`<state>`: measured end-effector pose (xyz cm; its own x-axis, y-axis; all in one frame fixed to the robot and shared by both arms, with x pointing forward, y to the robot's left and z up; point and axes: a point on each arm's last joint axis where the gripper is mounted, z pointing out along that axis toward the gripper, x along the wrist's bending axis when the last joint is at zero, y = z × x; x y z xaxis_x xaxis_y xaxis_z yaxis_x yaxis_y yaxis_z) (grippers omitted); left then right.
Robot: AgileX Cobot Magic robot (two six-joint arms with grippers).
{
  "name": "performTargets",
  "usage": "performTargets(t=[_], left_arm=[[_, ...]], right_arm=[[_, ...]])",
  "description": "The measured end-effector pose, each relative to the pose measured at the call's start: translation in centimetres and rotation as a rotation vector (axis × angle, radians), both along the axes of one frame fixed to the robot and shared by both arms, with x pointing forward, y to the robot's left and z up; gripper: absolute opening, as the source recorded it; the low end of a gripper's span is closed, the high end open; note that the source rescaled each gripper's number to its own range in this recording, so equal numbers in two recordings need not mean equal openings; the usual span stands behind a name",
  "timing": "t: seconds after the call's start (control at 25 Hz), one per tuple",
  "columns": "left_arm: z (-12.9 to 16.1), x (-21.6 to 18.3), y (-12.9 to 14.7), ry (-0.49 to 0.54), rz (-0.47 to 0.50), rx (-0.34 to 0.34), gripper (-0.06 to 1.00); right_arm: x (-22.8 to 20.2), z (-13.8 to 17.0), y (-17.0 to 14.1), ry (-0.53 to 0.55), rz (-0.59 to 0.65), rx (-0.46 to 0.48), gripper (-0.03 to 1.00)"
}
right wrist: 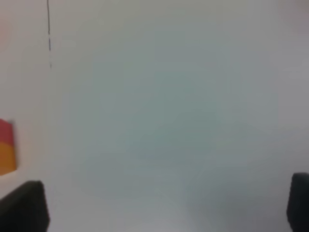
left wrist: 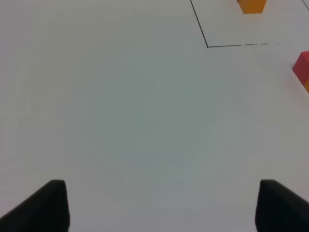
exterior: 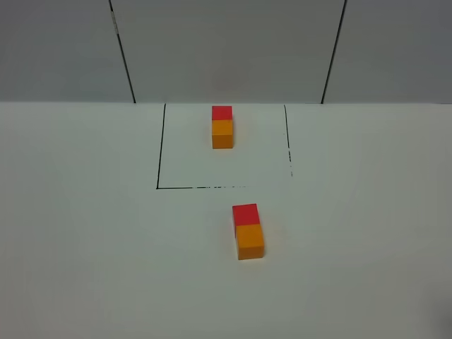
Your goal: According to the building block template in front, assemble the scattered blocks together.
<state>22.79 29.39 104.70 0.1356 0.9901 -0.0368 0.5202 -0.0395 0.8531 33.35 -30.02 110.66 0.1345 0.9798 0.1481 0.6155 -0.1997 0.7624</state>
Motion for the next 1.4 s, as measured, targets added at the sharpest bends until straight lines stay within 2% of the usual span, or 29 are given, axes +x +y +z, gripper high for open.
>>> performTargets(t=[0.44, 0.84, 1.16, 1.4], left_arm=[[0.0, 0.0, 0.0, 0.000, -0.001, 0.002, 0.65], [0.0, 0.0, 0.0, 0.000, 0.000, 0.001, 0.65], [0.0, 0.0, 0.0, 0.000, 0.000, 0.001, 0.65], [0.0, 0.0, 0.0, 0.000, 0.000, 0.001, 0.65]], right_arm=[[-7.0, -1.9, 0.0, -0.174, 0.021, -0.068, 1.00], [-10.0, -3.9, 0.0, -0.303, 0.040, -0.119, 0.99], [-10.2, -4.3, 0.0, -0.293, 0.040, -0.121, 0.97], [-10.1, -5.1, 0.1, -0.239, 0.045, -0.116, 0.92]])
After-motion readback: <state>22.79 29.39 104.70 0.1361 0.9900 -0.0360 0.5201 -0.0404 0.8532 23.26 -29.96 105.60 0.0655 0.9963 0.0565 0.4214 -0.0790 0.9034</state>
